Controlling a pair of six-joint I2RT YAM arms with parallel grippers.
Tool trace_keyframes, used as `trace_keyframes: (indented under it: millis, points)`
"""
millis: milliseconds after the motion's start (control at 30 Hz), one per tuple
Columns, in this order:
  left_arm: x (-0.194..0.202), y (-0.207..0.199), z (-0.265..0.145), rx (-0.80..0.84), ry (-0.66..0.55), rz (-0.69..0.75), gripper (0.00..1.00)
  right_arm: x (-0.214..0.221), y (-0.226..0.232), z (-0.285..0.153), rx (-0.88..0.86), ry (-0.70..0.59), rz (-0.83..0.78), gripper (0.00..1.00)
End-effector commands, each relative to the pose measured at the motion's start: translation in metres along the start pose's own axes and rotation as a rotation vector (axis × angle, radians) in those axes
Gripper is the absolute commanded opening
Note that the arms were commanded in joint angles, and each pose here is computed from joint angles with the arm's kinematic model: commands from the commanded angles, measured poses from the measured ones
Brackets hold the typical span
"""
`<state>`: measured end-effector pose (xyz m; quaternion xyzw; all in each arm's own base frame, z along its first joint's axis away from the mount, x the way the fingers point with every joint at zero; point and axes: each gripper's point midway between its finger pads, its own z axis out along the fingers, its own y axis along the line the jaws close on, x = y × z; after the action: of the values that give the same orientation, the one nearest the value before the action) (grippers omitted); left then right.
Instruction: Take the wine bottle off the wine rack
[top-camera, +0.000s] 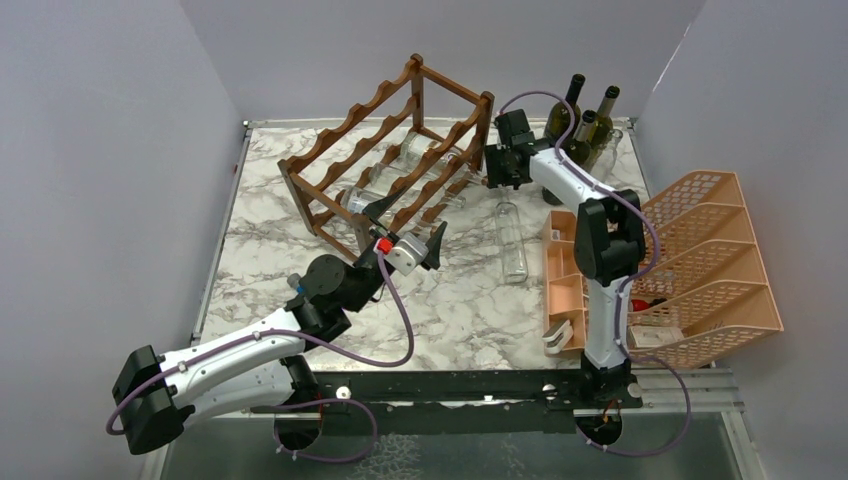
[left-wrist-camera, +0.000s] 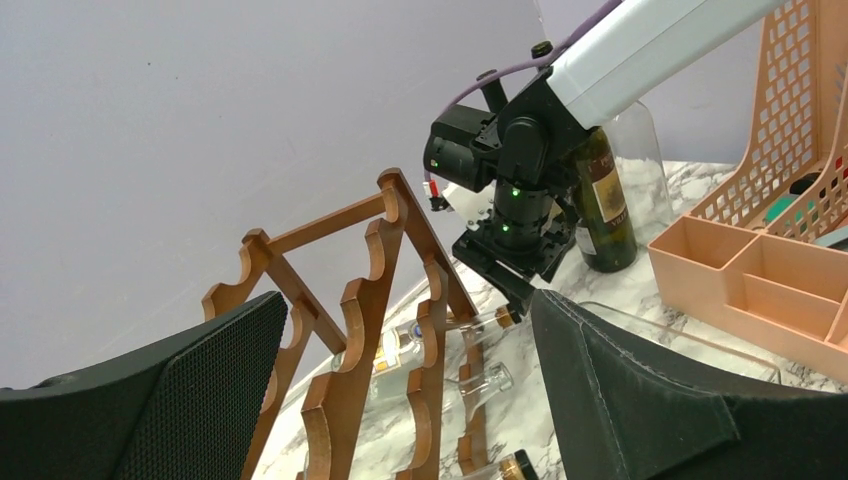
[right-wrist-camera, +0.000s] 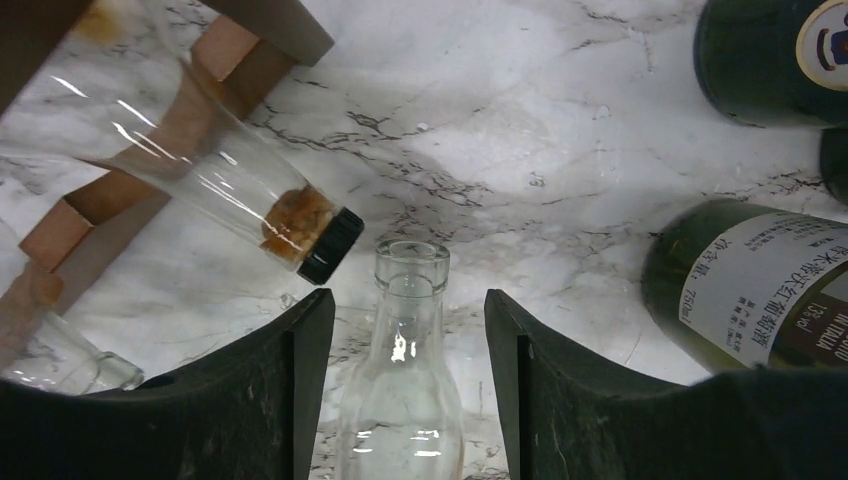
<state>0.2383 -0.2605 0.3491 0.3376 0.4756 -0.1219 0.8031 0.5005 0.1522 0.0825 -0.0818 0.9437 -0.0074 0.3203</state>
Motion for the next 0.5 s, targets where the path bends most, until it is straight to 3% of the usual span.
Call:
trace_keyframes:
  millis: [0,467]
  points:
    - [-0.007,0.001,-0.003,0.0,-0.034,-0.003,0.99,0.013,0.004,0.003,-0.052,0.042,-0.022,0.6]
    - [-0.006,0.001,-0.003,-0.002,-0.031,-0.003,0.99,0.043,-0.015,0.018,0.042,0.112,0.044,0.61]
